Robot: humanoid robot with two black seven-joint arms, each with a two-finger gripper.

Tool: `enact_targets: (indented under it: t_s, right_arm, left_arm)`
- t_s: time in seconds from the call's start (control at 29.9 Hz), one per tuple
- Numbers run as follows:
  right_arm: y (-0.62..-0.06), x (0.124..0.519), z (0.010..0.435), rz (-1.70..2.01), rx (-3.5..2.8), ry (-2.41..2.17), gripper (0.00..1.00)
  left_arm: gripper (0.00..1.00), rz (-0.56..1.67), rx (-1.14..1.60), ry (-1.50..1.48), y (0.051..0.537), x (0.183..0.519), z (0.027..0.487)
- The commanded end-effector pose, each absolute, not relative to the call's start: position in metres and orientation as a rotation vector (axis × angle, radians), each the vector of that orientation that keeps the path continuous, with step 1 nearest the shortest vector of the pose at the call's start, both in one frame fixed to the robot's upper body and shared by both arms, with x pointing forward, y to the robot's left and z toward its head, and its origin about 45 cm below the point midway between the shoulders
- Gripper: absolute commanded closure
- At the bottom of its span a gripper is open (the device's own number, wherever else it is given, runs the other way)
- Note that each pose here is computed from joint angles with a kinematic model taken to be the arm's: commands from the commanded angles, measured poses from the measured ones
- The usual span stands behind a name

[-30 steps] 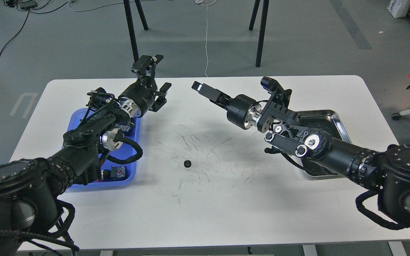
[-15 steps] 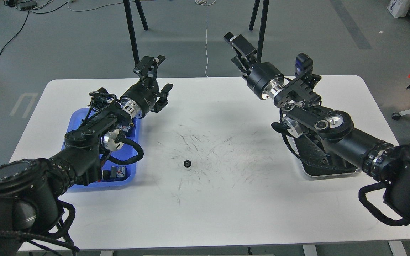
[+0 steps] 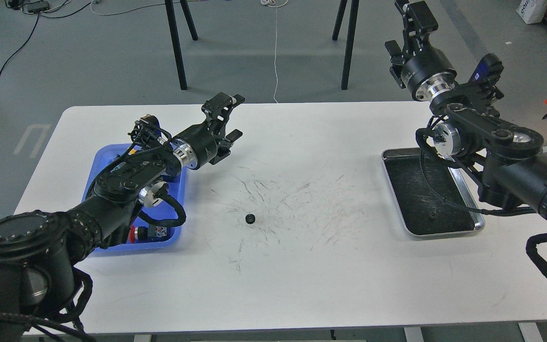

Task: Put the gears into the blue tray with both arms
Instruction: 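Reach the left gripper from the blue tray toward the black gear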

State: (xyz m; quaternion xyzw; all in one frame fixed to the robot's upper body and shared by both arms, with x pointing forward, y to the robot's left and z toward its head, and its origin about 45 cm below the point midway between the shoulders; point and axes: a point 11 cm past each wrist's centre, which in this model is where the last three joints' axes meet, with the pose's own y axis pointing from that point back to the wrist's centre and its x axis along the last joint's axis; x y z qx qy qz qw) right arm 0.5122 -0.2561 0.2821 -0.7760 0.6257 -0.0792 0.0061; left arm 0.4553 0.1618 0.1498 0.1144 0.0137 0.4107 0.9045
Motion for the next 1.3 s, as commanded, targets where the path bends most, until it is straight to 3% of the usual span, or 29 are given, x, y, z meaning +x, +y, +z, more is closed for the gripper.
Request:
enact_targets:
  t_s: [0.0, 0.3, 0.7, 1.04, 1.27]
  right_arm:
    - [-0.264, 0.512, 0.284, -0.258, -2.419, 1.975, 0.03]
    - [-0.269, 0.515, 0.294, -0.284, -2.404, 1.978, 0.03]
    - [-0.273, 0.507, 0.277, -0.197, -2.460, 1.928, 0.03]
    - [-0.271, 0.505, 0.273, -0.175, -2.473, 1.908, 0.03]
    - [-0.276, 0.506, 0.277, -0.187, -2.467, 1.914, 0.03]
  left_arm:
    - [0.00, 0.690, 0.303, -0.064, 0.134, 0.441, 0.150]
    - [0.00, 0.394, 0.528, -0.405, 0.115, 0.416, 0.143]
    - [0.00, 0.208, 0.732, -0.805, 0.134, 0.398, 0.118]
    - [0.00, 0.151, 0.775, -0.965, 0.140, 0.397, 0.113]
    - [0.00, -0.033, 0.830, -1.168, 0.151, 0.377, 0.090]
